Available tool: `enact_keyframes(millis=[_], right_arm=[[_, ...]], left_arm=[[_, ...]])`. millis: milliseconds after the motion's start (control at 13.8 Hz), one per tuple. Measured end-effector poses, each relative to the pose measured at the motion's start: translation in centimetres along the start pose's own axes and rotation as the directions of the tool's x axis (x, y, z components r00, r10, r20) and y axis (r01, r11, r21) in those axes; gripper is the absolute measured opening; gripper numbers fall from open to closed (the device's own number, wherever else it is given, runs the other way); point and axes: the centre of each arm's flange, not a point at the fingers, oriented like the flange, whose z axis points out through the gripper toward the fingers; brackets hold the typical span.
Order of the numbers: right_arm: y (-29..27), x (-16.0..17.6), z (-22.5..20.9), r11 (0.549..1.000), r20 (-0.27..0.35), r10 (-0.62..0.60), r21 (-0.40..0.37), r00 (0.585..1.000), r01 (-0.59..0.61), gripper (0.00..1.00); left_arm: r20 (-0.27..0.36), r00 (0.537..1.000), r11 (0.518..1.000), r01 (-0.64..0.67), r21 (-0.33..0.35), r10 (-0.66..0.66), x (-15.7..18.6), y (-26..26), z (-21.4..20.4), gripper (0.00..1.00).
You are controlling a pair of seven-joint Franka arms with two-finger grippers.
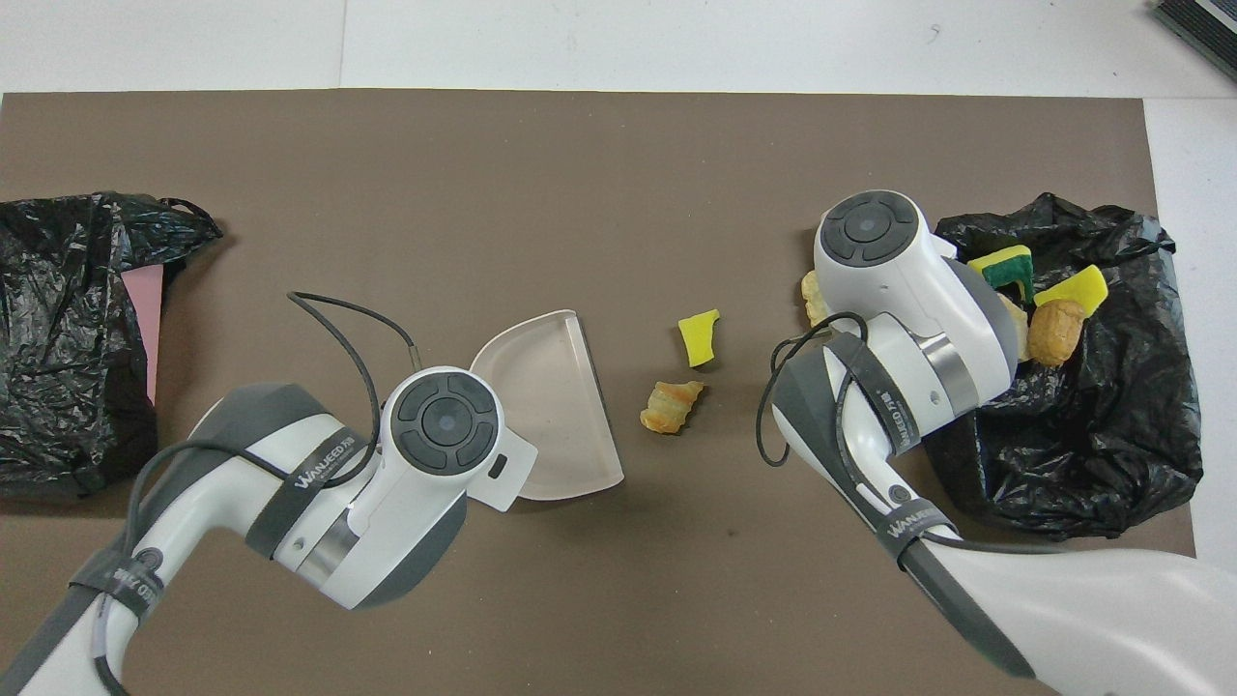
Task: Sweep and dump trash in bin
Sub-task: 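Sweep the bread and sponges into the dustpan with the right gripper's brush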
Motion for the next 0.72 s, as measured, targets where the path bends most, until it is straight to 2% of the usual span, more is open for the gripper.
enact_keyframes(millis=[362, 724], right_arm=[[-6.0, -2.6, -2.0, 0.989, 0.033, 0.009, 0.149, 0.999, -0.013, 0.26], [-12.9, -4.8, -4.3, 0.951, 0.065, 0.063, 0.297, 0.996, -0.08, 0.26]], left_arm=[[-0.005, 1.0, 1.0, 0.006, 0.003, -0.006, -0.1, 0.2, 0.1, 0.31], [-0.001, 1.0, 1.0, 0.009, -0.001, -0.009, -0.1, 0.3, 0.4, 0.31]])
